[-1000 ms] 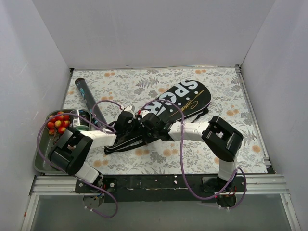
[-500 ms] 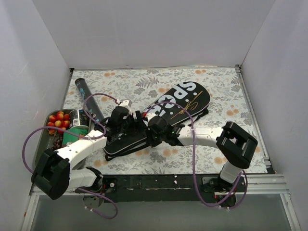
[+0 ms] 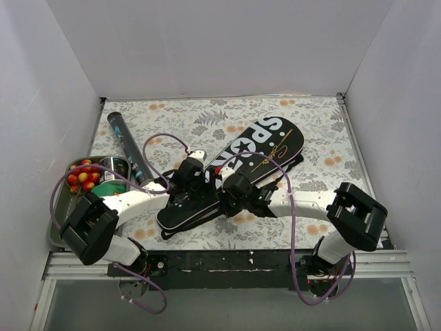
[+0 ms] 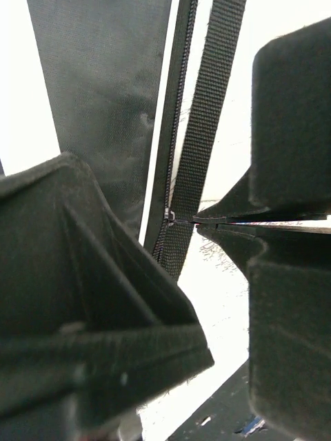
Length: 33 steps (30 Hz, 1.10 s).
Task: Pack up the badminton gear
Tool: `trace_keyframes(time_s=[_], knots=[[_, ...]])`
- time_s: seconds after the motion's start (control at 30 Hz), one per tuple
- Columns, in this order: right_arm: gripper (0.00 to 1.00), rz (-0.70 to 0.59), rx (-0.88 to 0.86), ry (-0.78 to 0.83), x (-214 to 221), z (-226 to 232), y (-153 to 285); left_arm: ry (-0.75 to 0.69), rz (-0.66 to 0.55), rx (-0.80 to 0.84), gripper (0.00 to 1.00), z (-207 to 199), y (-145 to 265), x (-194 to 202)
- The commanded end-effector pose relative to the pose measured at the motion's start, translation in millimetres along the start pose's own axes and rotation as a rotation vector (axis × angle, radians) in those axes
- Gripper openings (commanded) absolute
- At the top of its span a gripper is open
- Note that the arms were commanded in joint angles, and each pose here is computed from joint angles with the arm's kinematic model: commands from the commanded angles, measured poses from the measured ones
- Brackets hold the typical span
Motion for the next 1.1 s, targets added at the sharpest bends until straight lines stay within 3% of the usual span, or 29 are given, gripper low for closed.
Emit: trace_keyframes(time_s=[0.0,0.23,0.4,0.5,0.73,1.07], knots=[[0.01,-0.041,-0.035,0.002,-3,4,12,-0.086,0.04,-0.019,0.78,-8,-14,16],[0.01,-0.034,-0.029,-0.003,7,-4,18,-0.147,0.106,-0.03,0.53,-14,-25,35],[0.01,-0.029,-0.03,-0.012,13,-8,21,-0.148,0.12,-0.002,0.19,-22,-27,36],[0.01,-0.023,-0.047,-0.017,17,-7,20,-0.139,0.133,0.016,0.09,-29,-31,35],[0.01,-0.006,-0.069,0.01,24,11,16,-0.085,0.143,0.011,0.01,-41,-46,26],[0.01,0.002,-0.132,0.041,38,47,19,-0.014,0.166,-0.014,0.0,-48,-72,25]])
Point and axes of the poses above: each gripper's point midway between its finger pads, its own y axis back along the fingers, its own z axis along the line the jaws close on, x = y × z, the point moved 7 cm from there along y, back along the fingers, and after that the axes turned 13 degrees about -y, right-handed, at the moved point
